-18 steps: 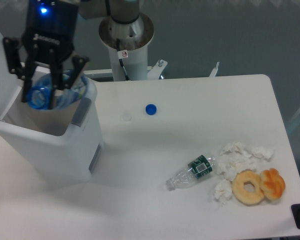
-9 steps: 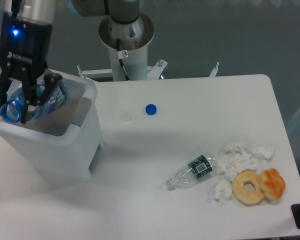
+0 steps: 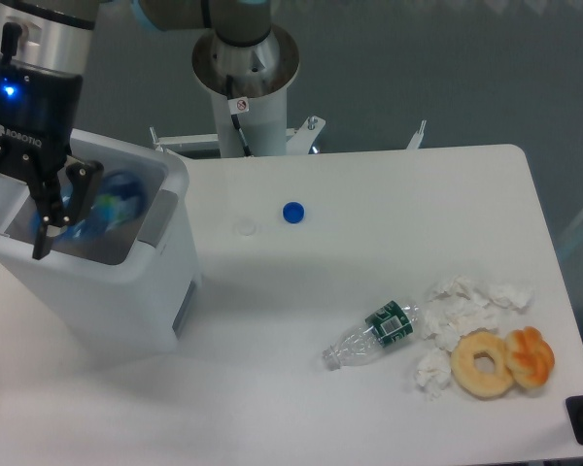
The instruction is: Place the plastic bottle in the trash can
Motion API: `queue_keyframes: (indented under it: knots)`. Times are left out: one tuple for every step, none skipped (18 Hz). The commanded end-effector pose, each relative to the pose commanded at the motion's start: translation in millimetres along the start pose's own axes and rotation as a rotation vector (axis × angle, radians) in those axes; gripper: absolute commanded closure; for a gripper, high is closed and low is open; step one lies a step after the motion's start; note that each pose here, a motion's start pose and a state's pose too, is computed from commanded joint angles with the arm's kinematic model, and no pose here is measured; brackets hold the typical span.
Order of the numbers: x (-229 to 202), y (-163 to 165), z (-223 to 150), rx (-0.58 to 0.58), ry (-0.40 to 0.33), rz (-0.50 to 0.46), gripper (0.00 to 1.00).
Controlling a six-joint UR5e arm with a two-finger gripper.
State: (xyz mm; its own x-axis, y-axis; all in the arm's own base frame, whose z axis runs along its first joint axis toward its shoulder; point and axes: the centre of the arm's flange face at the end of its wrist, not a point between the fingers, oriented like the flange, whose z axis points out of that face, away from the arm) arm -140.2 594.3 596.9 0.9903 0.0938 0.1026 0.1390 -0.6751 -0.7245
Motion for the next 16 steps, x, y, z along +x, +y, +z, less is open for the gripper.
queue_keyframes:
  knots:
    - [-5.5, 0.3, -0.8, -0.001, -0.006, 0.009, 0.0]
    - [-18.4, 1.7, -0.4, -0.003, -0.021, 0.009, 0.0]
    - [-42.2, 3.6, -4.8, -0.002, -0.049, 0.009, 0.0]
    - [-66.9, 6.6, -9.9, -0.003, -0.078, 0.007, 0.0]
    - [-89.2, 10.6, -13.5, -0.007, -0.103, 0.009, 0.0]
    - [-112.0, 17.7, -14.5, -0.019, -0.125, 0.007, 0.0]
    - [-135.3, 25.2, -15.9, -0.031, -0.149, 0.013, 0.0]
    - [-159.8, 36.7, -11.1, -0.055, -0.163, 0.017, 0.0]
    - [-183.6, 52.3, -8.3, -0.081, -0.175, 0.029, 0.0]
    - [-200.3, 64.1, -8.8, -0.1, -0.183, 0.06, 0.0]
    - [-218.8, 77.2, -9.7, -0.123, -0.192, 0.092, 0.0]
    - [-240.2, 91.7, -13.8, -0.143, -0.204, 0.115, 0.0]
    - [-258.6, 107.0, -16.5, -0.164, -0.211, 0.135, 0.0]
    - [-271.1, 119.1, -17.9, -0.182, -0.212, 0.159, 0.0]
    - [-283.2, 132.4, -18.9, -0.201, -0.214, 0.181, 0.0]
    - [-295.2, 146.1, -19.4, -0.222, -0.211, 0.202, 0.0]
